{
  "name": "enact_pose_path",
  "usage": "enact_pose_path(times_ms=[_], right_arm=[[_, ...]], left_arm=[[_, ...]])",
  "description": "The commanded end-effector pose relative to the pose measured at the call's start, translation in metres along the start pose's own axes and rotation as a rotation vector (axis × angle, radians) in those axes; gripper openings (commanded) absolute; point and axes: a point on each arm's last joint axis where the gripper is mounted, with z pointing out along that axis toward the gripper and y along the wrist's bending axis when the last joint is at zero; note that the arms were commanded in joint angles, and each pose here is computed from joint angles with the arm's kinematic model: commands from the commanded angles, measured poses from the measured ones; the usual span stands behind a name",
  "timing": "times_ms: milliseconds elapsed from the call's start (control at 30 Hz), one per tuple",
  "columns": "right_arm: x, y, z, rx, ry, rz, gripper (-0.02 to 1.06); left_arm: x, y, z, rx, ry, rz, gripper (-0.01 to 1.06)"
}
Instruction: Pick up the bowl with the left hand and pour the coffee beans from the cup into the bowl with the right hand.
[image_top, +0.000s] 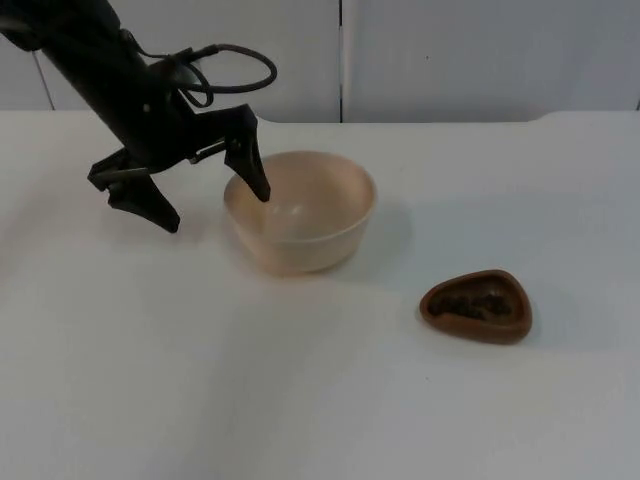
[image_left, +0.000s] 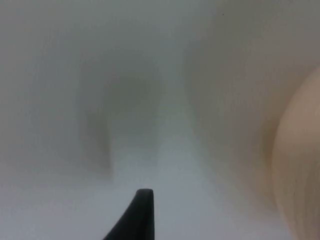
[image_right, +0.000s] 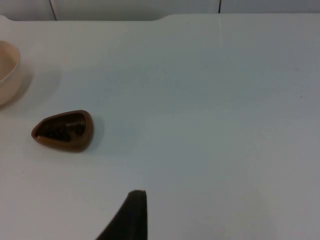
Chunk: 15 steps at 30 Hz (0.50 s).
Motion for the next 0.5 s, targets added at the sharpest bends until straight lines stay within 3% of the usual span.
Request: enact_pose_path(times_ms=[0,233,467], right_arm=[[0.0002,0.0001,0.0001,0.004,-0.005,0.003,1.05],[0.0002,0.0001,0.0001,0.004,-0.005,0.003,1.05],[0.0002,-0.0002,0.0001,0.008,-0.005,0.001,1.05]], left_arm=[[-0.0037,-0.0015,-0.0026,0.011,-0.031,-0.004,0.99],[-0.0039,0.0004,0.0012,0.007,-0.03,0.01,0.99],[-0.0033,0.0006,0.0055,0.025,-0.023,0.012,0.73]])
